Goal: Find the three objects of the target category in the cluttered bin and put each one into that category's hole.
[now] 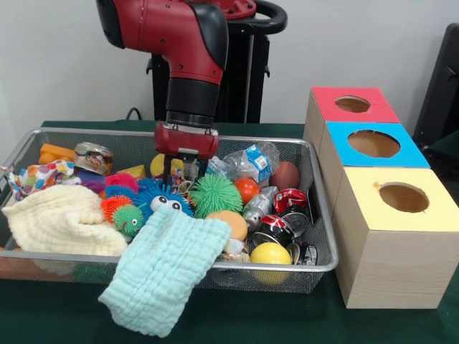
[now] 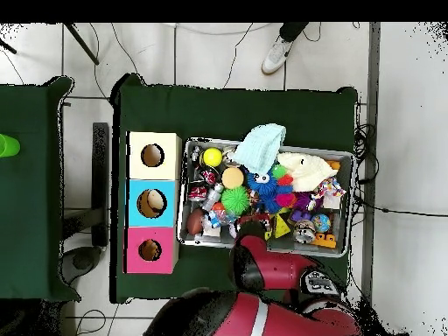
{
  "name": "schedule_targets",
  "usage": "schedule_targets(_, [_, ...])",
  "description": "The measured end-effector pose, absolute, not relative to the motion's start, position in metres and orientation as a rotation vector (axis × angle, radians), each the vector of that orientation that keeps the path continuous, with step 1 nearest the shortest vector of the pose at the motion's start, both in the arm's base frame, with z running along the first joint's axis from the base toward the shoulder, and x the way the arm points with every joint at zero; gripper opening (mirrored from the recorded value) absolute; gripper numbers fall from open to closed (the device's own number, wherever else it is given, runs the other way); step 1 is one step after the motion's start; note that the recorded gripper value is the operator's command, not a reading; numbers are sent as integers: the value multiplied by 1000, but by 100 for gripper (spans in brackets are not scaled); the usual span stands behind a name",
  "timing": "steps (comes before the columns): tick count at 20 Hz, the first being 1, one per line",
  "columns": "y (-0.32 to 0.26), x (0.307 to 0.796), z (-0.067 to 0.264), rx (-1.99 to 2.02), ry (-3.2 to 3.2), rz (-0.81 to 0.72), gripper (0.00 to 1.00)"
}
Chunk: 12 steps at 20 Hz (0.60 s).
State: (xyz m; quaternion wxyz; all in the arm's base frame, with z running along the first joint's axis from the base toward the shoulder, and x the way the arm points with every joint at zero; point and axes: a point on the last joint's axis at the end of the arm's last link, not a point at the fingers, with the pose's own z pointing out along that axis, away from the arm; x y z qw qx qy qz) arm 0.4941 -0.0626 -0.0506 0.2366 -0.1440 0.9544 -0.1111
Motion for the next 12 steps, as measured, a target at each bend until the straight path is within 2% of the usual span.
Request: schedule_targets(12, [-75,520,-74,-355,2589,-330,100])
